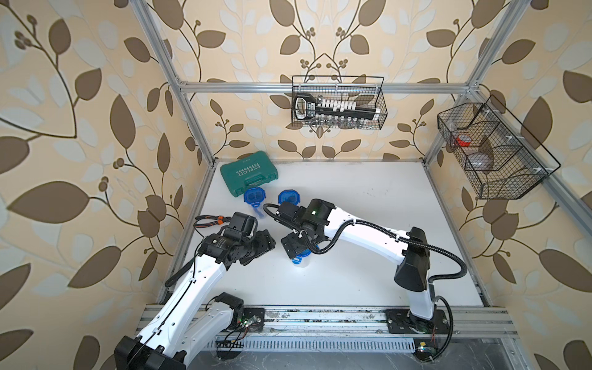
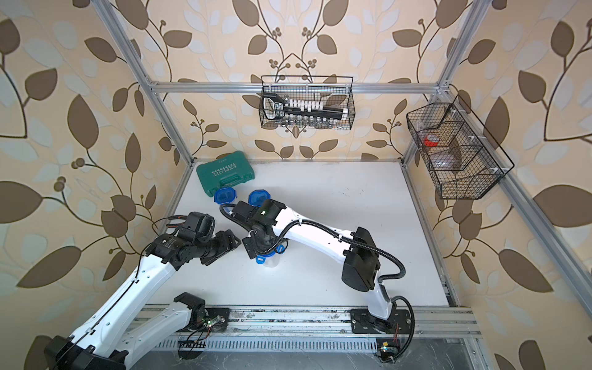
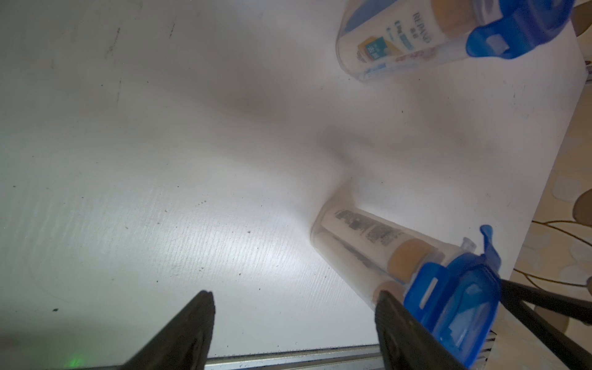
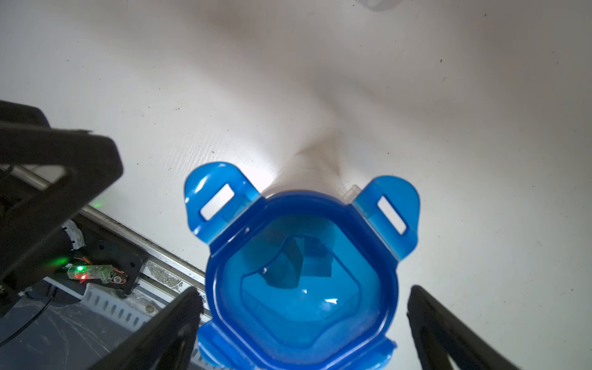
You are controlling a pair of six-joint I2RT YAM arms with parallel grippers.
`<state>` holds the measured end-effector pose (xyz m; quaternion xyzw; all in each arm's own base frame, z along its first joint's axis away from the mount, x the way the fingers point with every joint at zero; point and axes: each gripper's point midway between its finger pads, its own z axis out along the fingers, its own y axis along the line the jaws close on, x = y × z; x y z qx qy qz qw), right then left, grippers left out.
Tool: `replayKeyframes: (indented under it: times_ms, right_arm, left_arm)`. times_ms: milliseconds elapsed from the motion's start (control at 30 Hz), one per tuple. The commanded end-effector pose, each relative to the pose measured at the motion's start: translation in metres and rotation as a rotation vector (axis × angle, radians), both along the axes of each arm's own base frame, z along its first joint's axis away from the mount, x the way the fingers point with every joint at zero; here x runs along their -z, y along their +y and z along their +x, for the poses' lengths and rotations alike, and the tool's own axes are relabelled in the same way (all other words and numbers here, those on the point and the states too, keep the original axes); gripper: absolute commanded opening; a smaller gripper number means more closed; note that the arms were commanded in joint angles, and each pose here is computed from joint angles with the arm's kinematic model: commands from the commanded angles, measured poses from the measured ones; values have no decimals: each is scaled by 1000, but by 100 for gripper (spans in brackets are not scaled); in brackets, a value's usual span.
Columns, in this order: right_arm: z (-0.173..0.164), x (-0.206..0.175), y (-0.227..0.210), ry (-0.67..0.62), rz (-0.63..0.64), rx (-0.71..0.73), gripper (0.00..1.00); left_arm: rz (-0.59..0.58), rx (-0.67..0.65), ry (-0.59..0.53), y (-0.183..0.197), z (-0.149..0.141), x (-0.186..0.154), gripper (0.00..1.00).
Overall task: Pack away toiletry kits
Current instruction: Close the lid on the container.
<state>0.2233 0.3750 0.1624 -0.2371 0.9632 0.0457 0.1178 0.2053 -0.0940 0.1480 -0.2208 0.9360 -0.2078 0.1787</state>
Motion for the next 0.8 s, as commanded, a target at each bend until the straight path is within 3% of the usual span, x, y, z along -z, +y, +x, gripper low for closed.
replayKeyframes:
  times_ms: [0,200,433,600,767]
  right_arm:
    - [-2,-13,-4,-25,17,-8,100]
    - [-3,-27,-6,-39,50,3,99]
    - [-20,-59,-28,-1,199,123,97]
    - [-31,-40,-71,60,362,297,85]
    - [-33,-15,-90,68,379,345,81]
  left_arm:
    - [57,3,-14,10,0,-12,81]
    - [87,26,-26,14,-2,-26,83]
    - [-14,237,-67,-19,-1,-55,81]
    - [-19,382,-89,-47,2,-74,82]
    - [47,452,-60,-63,5,-70,84]
